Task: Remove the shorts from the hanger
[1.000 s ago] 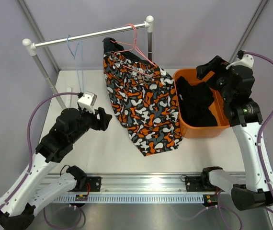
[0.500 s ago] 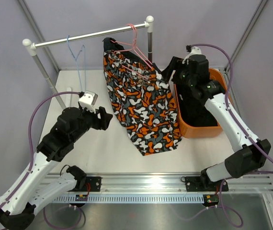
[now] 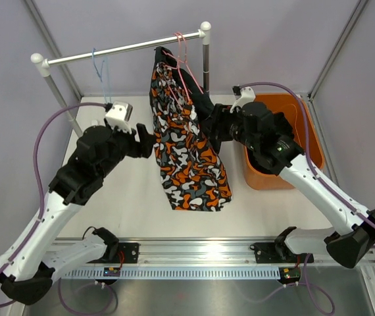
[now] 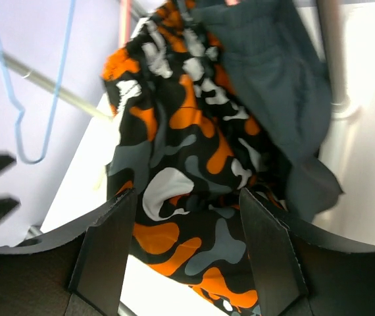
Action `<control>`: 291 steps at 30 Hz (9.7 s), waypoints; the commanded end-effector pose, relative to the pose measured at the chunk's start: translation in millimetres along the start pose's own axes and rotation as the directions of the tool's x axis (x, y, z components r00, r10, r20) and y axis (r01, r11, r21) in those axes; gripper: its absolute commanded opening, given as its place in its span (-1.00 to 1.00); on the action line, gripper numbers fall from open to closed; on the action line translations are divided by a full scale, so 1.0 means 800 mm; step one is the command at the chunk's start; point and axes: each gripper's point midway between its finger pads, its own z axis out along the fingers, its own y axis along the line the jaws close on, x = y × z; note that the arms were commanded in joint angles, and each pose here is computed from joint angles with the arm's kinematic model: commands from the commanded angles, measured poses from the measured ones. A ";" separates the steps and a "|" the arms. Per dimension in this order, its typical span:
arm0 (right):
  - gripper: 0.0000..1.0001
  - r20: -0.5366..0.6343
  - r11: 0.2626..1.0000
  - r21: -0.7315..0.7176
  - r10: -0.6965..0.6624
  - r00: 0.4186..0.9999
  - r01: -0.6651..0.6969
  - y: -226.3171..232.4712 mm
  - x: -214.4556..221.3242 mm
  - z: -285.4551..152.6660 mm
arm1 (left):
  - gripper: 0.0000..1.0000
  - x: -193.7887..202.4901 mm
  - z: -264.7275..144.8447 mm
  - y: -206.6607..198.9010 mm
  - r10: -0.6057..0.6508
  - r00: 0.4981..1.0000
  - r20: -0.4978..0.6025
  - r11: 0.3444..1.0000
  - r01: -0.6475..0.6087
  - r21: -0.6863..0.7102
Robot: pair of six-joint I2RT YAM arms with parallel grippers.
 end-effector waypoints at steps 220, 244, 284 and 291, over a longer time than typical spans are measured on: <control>-1.00 0.651 0.899 0.438 -0.325 0.685 0.010 0.056 -0.325 -0.361 | -1.00 -0.107 -0.087 0.033 -0.019 0.941 0.337 0.984 0.078 -0.162; -1.00 0.531 0.835 0.444 0.049 0.846 -0.327 -0.200 -0.355 -0.208 | -1.00 -0.043 -0.059 0.025 0.036 0.980 0.194 0.992 -0.011 -0.129; -1.00 0.062 0.620 0.629 0.561 0.825 -0.469 -0.414 0.097 0.040 | -1.00 -0.042 -0.051 0.014 0.020 0.983 0.183 0.996 -0.003 -0.091; -0.24 0.181 0.701 0.585 0.378 0.908 -0.408 -0.351 -0.030 -0.027 | -1.00 -0.048 -0.042 0.007 0.015 0.989 0.150 0.997 -0.003 -0.081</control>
